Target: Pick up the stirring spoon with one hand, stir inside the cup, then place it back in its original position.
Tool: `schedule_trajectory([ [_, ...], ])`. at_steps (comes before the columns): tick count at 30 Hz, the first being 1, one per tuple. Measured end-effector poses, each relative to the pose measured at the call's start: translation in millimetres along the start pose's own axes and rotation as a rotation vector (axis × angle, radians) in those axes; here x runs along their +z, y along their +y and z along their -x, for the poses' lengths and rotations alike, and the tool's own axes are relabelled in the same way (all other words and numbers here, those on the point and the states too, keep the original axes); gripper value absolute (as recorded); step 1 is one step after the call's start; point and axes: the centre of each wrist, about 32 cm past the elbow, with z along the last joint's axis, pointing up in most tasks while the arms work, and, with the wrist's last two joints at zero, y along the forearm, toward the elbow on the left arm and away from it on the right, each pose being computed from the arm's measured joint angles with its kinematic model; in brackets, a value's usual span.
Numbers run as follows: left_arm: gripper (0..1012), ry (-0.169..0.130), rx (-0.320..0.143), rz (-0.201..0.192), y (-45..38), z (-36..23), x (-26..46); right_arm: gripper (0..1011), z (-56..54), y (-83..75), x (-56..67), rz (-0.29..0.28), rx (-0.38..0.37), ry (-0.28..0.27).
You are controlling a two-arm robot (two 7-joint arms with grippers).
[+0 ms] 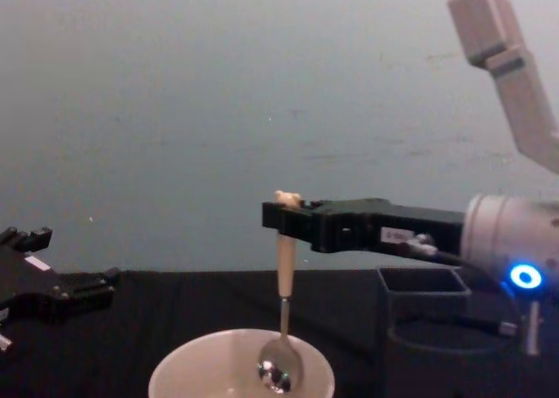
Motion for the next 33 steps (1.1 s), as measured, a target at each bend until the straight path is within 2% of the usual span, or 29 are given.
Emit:
schedule_trajectory([
  [6,1001,0.0,0.0,0.0,0.0,0.0,0.0,215,0.4,-18.9,1.0,0.011,0.023,0.011],
  [9,1001,0.0,0.0,0.0,0.0,0.0,0.0,216,4.7,-29.9,0.7,0.023,0.049,0.023],
  [14,1001,0.0,0.0,0.0,0.0,0.0,0.0,215,11.9,-35.2,-0.7,0.036,0.086,0.039],
  [21,1001,0.0,0.0,0.0,0.0,0.0,0.0,215,22.9,-30.9,-3.3,0.044,0.127,0.05],
  [33,1001,0.0,0.0,0.0,0.0,0.0,0.0,215,31.8,-0.4,-6.1,0.043,0.136,0.055],
])
